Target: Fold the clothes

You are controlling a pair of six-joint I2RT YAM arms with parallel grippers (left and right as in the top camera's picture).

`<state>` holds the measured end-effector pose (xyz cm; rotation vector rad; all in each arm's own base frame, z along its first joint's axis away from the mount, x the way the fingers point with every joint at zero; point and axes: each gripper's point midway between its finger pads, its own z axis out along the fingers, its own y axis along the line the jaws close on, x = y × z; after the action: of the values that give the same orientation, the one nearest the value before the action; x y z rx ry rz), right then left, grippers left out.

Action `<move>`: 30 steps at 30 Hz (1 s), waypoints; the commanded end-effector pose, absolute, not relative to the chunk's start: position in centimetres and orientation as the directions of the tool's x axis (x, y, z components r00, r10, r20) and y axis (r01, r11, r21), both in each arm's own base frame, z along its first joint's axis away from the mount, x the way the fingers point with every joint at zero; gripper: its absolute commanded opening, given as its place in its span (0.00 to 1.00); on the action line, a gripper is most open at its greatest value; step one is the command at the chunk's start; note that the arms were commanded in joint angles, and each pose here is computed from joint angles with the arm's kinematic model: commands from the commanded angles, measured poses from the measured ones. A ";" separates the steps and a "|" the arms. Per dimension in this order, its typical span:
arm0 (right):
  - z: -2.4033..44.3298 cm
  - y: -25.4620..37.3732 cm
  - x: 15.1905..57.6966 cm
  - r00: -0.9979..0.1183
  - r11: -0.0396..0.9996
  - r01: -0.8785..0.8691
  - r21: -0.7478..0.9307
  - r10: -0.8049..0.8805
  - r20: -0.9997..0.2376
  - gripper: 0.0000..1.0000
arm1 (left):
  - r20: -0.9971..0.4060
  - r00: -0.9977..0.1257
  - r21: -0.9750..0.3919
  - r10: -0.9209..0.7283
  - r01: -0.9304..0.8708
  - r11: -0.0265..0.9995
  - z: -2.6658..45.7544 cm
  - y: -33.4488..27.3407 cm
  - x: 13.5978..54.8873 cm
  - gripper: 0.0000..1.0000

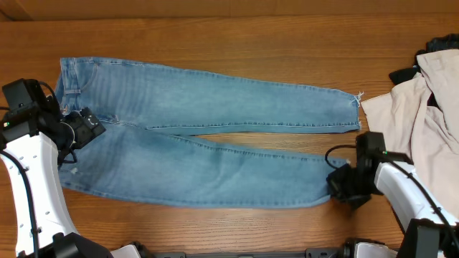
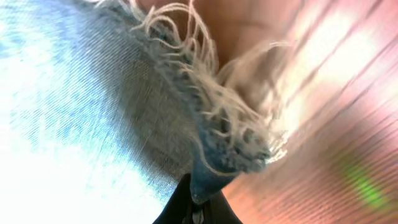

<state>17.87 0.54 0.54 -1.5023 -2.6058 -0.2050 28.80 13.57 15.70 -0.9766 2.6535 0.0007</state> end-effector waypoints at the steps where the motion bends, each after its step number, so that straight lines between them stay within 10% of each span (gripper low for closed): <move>1: 1.8 -2.9 19.7 -0.480 0.480 0.877 0.011 0.877 0.029 0.04 | -0.290 -0.702 -0.045 -0.650 -0.668 0.742 15.6 14.3 27.9 1.00; 30: 2.2 -5.6 19.0 -0.476 0.476 0.879 -0.005 0.879 0.024 0.04 | -0.149 -0.264 0.003 -0.953 -0.964 0.266 4.8 20.4 19.1 0.96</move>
<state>18.28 -4.70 1.73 -1.5821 -2.6470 -0.0493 20.05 20.03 5.89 -1.7692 2.4439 0.1213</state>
